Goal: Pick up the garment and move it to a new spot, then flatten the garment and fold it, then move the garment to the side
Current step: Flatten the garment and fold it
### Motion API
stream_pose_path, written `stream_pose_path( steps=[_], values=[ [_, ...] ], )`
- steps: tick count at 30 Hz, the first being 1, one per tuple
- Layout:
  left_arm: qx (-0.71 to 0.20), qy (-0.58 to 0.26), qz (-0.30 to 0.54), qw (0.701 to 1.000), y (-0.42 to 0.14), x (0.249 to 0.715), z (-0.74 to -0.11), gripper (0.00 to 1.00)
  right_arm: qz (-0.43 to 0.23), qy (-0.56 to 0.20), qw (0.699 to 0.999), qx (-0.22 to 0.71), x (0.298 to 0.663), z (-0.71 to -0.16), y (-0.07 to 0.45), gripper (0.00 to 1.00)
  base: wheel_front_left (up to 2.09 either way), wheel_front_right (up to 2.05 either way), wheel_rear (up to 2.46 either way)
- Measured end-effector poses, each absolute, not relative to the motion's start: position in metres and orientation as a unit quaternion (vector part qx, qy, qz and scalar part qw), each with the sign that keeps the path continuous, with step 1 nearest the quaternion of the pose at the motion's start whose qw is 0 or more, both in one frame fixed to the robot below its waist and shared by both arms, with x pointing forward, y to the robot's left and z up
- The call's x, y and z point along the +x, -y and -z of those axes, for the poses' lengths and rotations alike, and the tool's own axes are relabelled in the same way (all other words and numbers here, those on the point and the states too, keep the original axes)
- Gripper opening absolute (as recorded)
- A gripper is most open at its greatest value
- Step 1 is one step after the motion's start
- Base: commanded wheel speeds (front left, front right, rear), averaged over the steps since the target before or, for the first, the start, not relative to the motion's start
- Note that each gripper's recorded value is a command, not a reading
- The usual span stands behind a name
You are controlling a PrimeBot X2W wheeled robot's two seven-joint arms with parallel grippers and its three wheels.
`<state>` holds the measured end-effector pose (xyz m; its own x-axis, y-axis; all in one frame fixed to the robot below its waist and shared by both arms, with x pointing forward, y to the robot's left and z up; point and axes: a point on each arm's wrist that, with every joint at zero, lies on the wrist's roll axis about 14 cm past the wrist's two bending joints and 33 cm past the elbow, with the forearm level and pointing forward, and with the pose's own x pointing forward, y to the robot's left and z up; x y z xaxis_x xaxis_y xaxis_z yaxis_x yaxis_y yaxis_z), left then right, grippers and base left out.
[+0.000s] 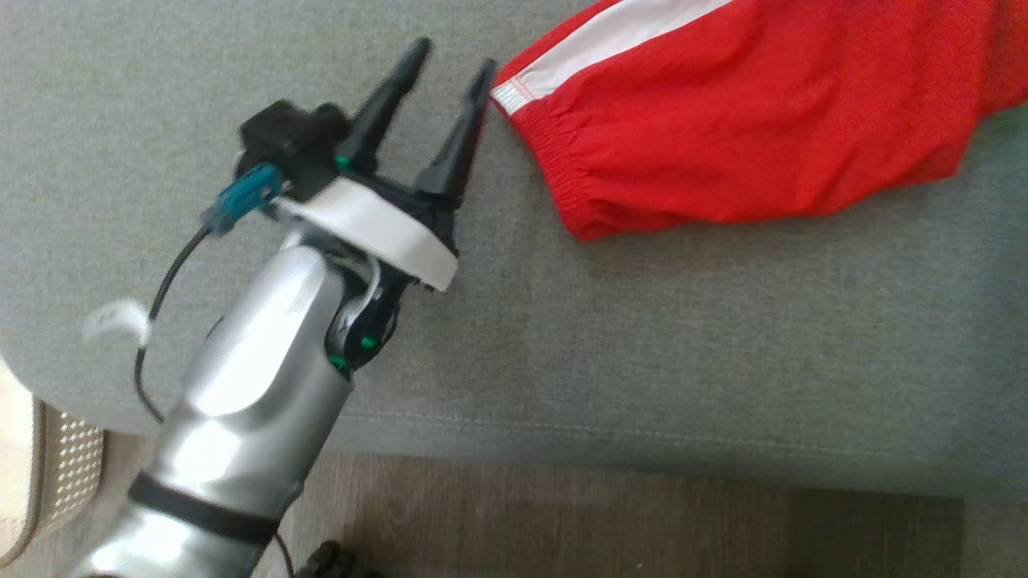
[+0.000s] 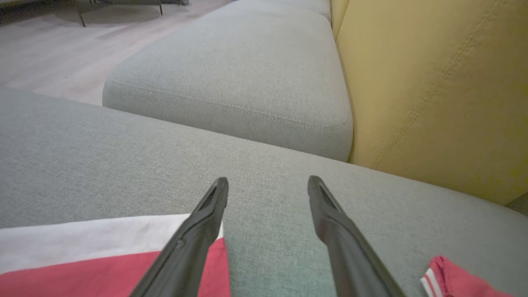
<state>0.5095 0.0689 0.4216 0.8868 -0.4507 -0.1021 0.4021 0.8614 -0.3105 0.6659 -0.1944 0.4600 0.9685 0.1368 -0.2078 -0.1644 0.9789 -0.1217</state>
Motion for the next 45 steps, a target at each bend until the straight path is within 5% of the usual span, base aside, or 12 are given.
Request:
stream_pose_path(
  steps=[11, 19, 28, 29, 32, 33, 45],
  values=[
    [-0.096, -0.002, 0.108, 0.990, -0.096, 0.459, -0.467, 1.00, -0.015, -0.131, 0.991, 0.021, 0.594, -0.426, 0.238, 1.00, 0.00, 0.00, 0.00],
    [-0.075, 0.020, 0.067, 0.995, -0.109, 0.420, -0.489, 1.00, -0.036, -0.141, 0.987, 0.069, 0.602, -0.419, 0.208, 1.00, 0.00, 0.00, 0.00],
    [-0.071, 0.021, 0.019, 0.997, -0.125, 0.401, -0.496, 1.00, -0.104, -0.250, 0.962, -0.024, 0.610, -0.377, 0.164, 1.00, 0.00, 0.00, 0.00],
    [-0.070, 0.022, 0.016, 0.997, -0.126, 0.400, -0.497, 1.00, -0.109, -0.256, 0.960, -0.028, 0.610, -0.376, 0.160, 0.94, 0.00, 0.00, 0.00],
    [-0.070, 0.025, 0.014, 0.997, -0.127, 0.399, -0.499, 1.00, -0.113, -0.266, 0.957, -0.029, 0.608, -0.374, 0.156, 0.11, 0.00, 0.00, 0.00],
    [-0.070, 0.027, 0.014, 0.997, -0.127, 0.399, -0.501, 1.00, -0.115, -0.269, 0.956, -0.028, 0.607, -0.374, 0.154, 0.00, 0.00, 0.00, 0.00],
    [-0.072, 0.040, 0.053, 0.995, -0.104, 0.407, -0.506, 1.00, -0.052, -0.235, 0.970, -0.021, 0.588, -0.392, 0.213, 0.00, 0.00, 0.00, 0.00]
  ],
)
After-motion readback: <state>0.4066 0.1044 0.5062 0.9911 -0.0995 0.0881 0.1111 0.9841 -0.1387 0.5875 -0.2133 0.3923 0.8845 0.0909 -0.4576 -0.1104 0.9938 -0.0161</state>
